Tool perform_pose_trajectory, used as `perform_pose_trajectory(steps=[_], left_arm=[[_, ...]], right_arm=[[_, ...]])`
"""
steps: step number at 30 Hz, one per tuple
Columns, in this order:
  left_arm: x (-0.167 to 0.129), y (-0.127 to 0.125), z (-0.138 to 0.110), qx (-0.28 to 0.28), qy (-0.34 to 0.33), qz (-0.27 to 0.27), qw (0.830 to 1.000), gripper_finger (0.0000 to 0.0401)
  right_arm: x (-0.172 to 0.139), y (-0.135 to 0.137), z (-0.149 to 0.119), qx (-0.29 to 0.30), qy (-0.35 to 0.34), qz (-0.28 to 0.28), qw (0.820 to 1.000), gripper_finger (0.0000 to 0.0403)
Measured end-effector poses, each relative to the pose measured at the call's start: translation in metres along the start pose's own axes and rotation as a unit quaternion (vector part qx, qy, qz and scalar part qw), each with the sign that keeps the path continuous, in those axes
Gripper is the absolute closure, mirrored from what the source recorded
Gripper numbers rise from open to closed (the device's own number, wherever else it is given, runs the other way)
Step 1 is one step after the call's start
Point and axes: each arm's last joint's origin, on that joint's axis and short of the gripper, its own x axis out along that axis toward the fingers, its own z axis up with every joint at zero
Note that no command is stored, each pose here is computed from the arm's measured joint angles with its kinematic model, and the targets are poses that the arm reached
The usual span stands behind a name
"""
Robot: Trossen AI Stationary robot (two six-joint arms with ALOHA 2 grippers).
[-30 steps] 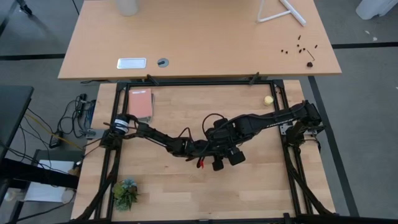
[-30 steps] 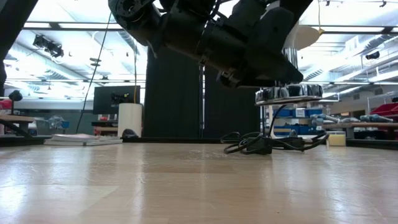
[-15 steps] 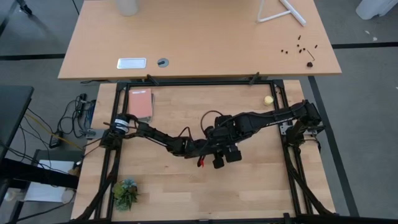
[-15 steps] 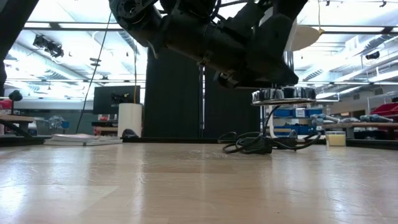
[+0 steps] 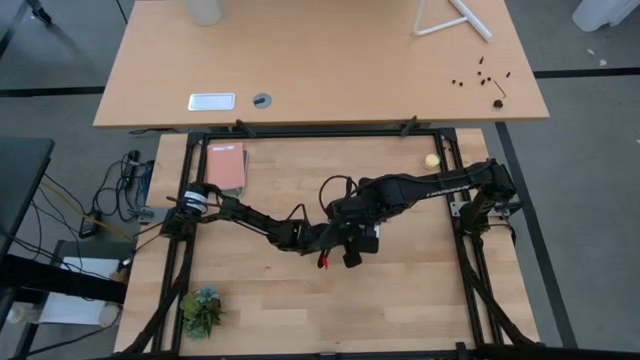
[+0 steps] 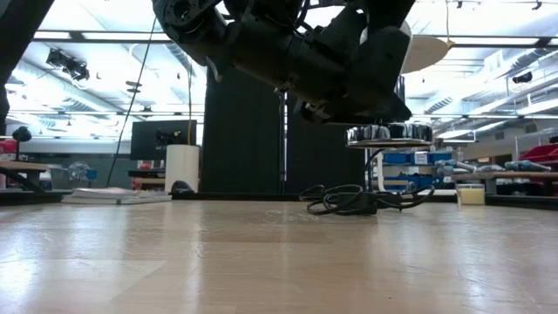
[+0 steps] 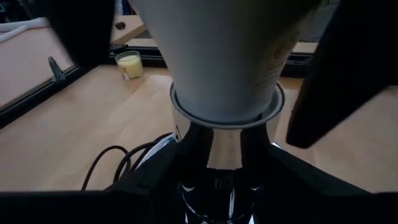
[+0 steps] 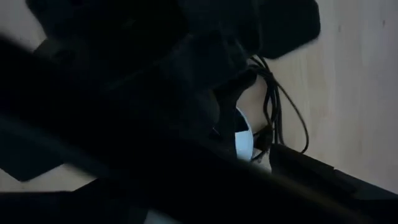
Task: Screw lightbulb
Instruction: Insert the lightbulb into the lamp
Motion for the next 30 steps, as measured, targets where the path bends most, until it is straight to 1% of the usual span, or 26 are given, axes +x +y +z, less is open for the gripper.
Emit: perform_pose_trajectory(steps=[6, 9, 12, 16, 18, 25, 27, 30], left_arm=[[0.000, -0.001, -0.001, 0.005, 0.005, -0.011, 1.000, 0.0208], [0.000, -0.001, -0.004, 0.012, 0.014, -0.014, 1.000, 0.0208], [0.000, -0.002, -0.004, 0.013, 0.016, -0.015, 1.000, 0.0208], [0.000, -0.002, -0.004, 0.012, 0.015, -0.015, 1.000, 0.0208], [0.000, -0.002, -0.004, 0.010, 0.015, -0.024, 1.000, 0.0208], [0.000, -0.002, -0.004, 0.003, 0.016, -0.027, 1.000, 0.0208], [0.000, -0.003, -0.004, 0.003, 0.016, -0.028, 0.999, 0.0208], [-0.001, -0.005, -0.004, 0.003, 0.016, -0.030, 0.999, 0.0208]], right_arm=[[-0.002, 0.010, 0.000, -0.115, -0.016, 0.005, 0.993, 0.0093], [-0.005, 0.017, -0.002, -0.153, -0.024, 0.008, 0.988, 0.0084], [-0.015, 0.021, -0.007, -0.173, -0.043, 0.013, 0.984, 0.0077], [-0.034, 0.022, -0.011, -0.172, -0.094, 0.023, 0.980, 0.0070], [-0.044, 0.020, -0.015, -0.167, -0.110, 0.027, 0.979, 0.0068], [-0.078, 0.010, -0.033, -0.117, -0.163, 0.041, 0.979, 0.0067], [-0.085, 0.010, -0.039, -0.111, -0.177, 0.040, 0.977, 0.0068], [-0.088, 0.008, -0.051, -0.107, -0.180, 0.026, 0.977, 0.0068]])
